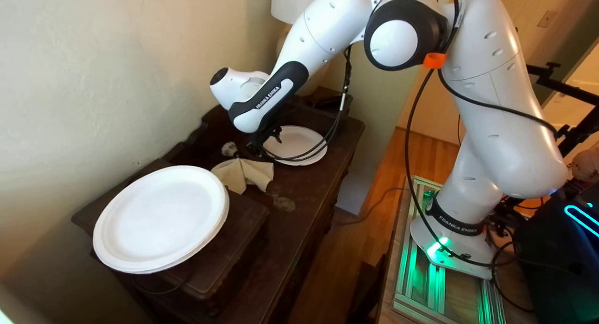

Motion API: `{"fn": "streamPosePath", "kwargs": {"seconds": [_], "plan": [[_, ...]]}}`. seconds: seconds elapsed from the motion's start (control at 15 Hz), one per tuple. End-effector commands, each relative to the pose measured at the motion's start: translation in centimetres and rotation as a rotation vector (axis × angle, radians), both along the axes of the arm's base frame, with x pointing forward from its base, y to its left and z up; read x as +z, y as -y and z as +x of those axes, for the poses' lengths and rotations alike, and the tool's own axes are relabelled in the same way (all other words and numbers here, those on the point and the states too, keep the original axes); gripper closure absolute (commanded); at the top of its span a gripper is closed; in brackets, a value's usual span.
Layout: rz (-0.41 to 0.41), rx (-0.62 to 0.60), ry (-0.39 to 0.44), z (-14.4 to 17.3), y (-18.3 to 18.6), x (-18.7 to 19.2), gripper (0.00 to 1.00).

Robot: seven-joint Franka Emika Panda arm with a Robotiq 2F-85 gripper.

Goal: Put the plates that are on the right on the ones to the left

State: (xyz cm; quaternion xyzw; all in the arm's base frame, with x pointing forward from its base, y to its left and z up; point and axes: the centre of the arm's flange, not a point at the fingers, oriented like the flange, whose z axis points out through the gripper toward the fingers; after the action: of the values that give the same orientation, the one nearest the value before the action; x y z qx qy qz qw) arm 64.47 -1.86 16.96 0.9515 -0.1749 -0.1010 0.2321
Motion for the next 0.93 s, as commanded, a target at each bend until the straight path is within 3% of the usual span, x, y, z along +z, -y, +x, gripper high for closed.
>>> {"fn": "streamPosePath", "kwargs": {"seconds": [0.0, 0.13, 0.27, 0.33, 0.47, 0.53, 0.67, 0.8, 0.87], "plan": [[-0.037, -0.001, -0.016, 2.0, -0.9, -0.7, 0.12], [-0.049, -0.014, -0.052, 2.0, -1.0, -1.0, 0.14], [-0.071, -0.03, -0.091, 1.9, -0.7, -1.2, 0.22], [-0.08, -0.037, -0.106, 1.8, -0.6, -1.3, 0.31], [-0.093, -0.042, -0.133, 1.7, -0.5, -1.6, 0.34], [-0.104, -0.041, -0.146, 1.6, -0.4, -1.7, 0.44], [-0.114, -0.038, -0.158, 1.6, -0.6, -1.7, 0.47], [-0.116, -0.028, -0.16, 1.7, -1.1, -1.7, 0.64], [-0.114, -0.022, -0.162, 1.7, -1.4, -1.6, 0.67]]}}
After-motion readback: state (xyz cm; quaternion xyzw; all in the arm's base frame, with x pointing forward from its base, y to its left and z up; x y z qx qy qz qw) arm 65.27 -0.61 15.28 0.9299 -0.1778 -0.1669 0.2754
